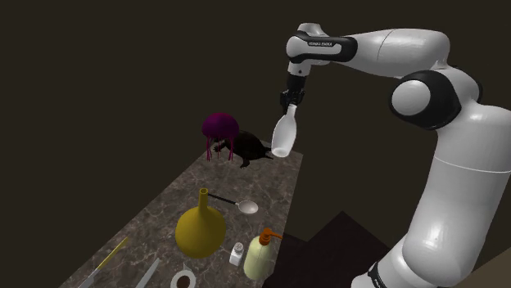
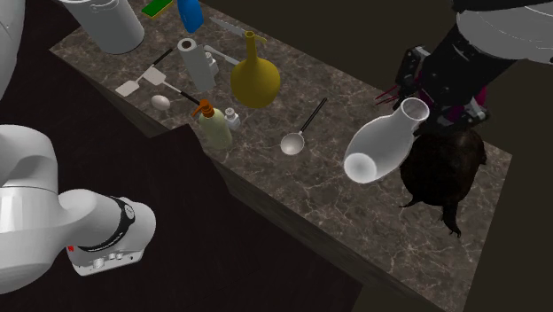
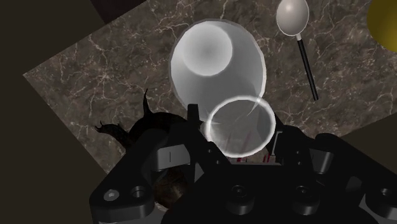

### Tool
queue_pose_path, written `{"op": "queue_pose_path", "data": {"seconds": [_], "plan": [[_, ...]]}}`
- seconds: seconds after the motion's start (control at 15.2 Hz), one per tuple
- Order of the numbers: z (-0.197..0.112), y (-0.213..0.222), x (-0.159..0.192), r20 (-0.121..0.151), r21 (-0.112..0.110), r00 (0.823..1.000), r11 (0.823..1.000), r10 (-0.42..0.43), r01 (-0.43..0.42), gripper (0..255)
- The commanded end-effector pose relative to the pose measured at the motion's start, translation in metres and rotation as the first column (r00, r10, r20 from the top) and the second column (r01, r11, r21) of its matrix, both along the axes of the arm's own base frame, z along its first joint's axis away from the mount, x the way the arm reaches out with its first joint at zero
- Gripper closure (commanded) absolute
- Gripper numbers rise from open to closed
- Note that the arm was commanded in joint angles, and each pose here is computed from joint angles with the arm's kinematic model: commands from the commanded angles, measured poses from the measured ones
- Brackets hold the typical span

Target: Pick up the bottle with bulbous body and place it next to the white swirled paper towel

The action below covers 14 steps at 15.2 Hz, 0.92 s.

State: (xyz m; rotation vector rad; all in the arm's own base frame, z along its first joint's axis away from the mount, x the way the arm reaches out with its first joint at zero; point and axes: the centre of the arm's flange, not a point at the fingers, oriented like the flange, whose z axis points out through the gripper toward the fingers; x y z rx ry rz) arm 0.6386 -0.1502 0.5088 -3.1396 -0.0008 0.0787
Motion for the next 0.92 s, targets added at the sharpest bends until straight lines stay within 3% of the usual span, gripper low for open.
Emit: {"op": "queue_pose_path", "data": {"seconds": [0.0, 0.86], "plan": [[0.011, 0.000, -0.001, 0.000, 0.000, 1.000, 1.000, 0.000, 0.000, 255], [0.079, 0.000, -0.001, 0.000, 0.000, 1.000, 1.000, 0.000, 0.000, 255]]}}
